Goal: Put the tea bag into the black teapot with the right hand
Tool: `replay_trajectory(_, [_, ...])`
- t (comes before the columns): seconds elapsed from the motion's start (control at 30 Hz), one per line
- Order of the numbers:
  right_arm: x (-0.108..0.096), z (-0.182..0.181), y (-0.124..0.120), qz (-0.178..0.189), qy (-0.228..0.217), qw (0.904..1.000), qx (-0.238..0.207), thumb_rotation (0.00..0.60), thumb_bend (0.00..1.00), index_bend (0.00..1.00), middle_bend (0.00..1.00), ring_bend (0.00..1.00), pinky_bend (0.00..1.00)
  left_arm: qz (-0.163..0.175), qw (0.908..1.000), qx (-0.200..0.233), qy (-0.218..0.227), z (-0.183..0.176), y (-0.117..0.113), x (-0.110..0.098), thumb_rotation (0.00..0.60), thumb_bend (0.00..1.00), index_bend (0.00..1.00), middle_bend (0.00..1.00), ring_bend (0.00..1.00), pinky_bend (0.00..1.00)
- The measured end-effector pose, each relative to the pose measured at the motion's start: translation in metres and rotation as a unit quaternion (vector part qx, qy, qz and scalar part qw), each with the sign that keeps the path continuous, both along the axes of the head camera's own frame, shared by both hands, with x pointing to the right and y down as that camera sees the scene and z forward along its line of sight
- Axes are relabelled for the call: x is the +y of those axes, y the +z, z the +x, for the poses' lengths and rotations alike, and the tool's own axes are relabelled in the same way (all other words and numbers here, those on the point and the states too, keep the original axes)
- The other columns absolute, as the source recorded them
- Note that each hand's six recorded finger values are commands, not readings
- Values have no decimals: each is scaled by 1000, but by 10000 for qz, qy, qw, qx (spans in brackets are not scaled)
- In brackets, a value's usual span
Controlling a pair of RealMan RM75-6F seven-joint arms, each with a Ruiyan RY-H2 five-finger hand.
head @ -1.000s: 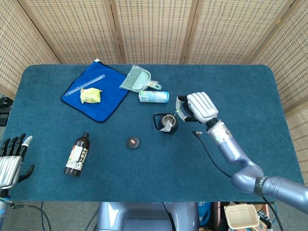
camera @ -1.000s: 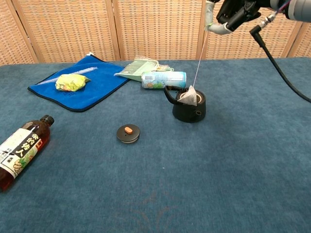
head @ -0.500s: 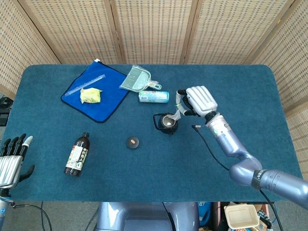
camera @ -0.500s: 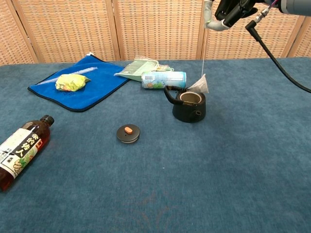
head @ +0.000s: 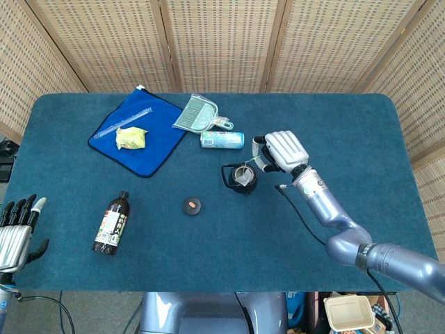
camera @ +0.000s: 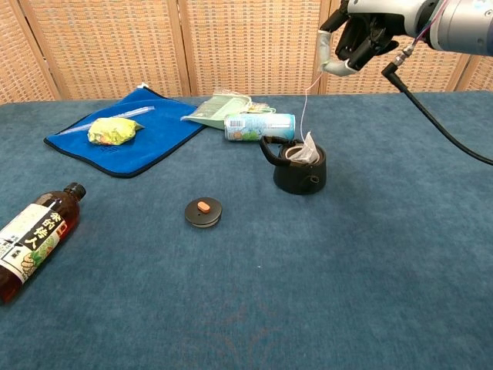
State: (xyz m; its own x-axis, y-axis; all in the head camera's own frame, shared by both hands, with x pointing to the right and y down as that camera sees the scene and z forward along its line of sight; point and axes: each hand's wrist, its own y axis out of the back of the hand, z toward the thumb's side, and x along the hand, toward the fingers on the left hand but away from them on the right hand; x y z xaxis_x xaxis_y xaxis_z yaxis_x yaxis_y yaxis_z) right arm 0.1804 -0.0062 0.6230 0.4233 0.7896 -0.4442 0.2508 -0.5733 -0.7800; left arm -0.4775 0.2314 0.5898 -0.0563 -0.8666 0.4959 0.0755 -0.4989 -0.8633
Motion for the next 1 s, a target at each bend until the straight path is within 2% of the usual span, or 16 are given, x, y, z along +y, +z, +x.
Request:
replay_trajectory(0.3, [-1,8,11,-41,60,9998,167,600,604,655,970,989,1000,-7,10000,-9,-29,-2,1,1,600,349,0,0,0,0])
replay_trajectory(0.57, [-10,19,12,130,262,9991,304,600,604,655,970,989,1000,-22,10000,-21,-35,-2,2,1,600,349,0,0,0,0])
replay_trajectory(0.8, [-15,37,18,216,544,9964,609,600,604,655,970,989,1000,-8,10000,-26,-17,0,2,0,600,349,0,0,0,0])
replay_trajectory(1.0, [-17,38,21,281,608,9951,730,600,603,655,970,989,1000,-4,10000,-37,-21,0,1,0,600,349,0,0,0,0])
